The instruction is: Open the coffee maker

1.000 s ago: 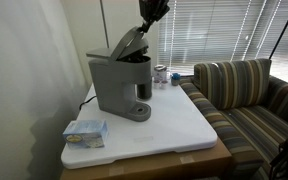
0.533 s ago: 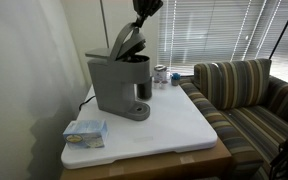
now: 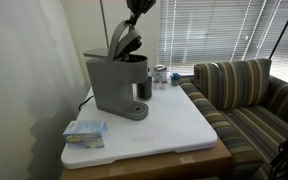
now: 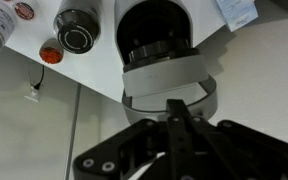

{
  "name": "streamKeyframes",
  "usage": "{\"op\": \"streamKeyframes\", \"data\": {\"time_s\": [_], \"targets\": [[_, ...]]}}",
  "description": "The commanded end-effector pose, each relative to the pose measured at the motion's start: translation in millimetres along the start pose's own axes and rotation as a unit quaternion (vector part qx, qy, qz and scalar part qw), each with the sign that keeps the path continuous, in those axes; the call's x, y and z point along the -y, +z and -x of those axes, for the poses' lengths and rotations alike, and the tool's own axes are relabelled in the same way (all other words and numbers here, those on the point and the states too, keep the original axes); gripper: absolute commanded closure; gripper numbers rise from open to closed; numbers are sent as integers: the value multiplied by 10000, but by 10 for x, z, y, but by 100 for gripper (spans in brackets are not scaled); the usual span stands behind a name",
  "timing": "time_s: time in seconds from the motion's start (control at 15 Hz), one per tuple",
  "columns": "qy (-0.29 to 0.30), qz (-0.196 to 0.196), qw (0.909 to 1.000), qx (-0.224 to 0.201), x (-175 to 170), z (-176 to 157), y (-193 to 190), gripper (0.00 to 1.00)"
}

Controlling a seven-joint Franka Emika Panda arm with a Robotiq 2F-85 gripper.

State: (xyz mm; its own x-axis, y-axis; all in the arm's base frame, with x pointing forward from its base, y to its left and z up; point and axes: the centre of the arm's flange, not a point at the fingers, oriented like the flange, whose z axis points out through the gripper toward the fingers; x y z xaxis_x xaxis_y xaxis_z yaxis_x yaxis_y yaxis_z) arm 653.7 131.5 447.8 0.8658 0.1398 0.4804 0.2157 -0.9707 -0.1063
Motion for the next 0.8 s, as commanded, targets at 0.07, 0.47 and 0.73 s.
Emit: {"op": "streamKeyframes", "data": {"time_s": [0.07,0.47,0.73], "targets": [[-100,-61,9998,183,-56,-226,207,100],[-167,28,9995,276,-51,-368,137,100],[-205,-13,9990,406,-28,-456,212,100]]}}
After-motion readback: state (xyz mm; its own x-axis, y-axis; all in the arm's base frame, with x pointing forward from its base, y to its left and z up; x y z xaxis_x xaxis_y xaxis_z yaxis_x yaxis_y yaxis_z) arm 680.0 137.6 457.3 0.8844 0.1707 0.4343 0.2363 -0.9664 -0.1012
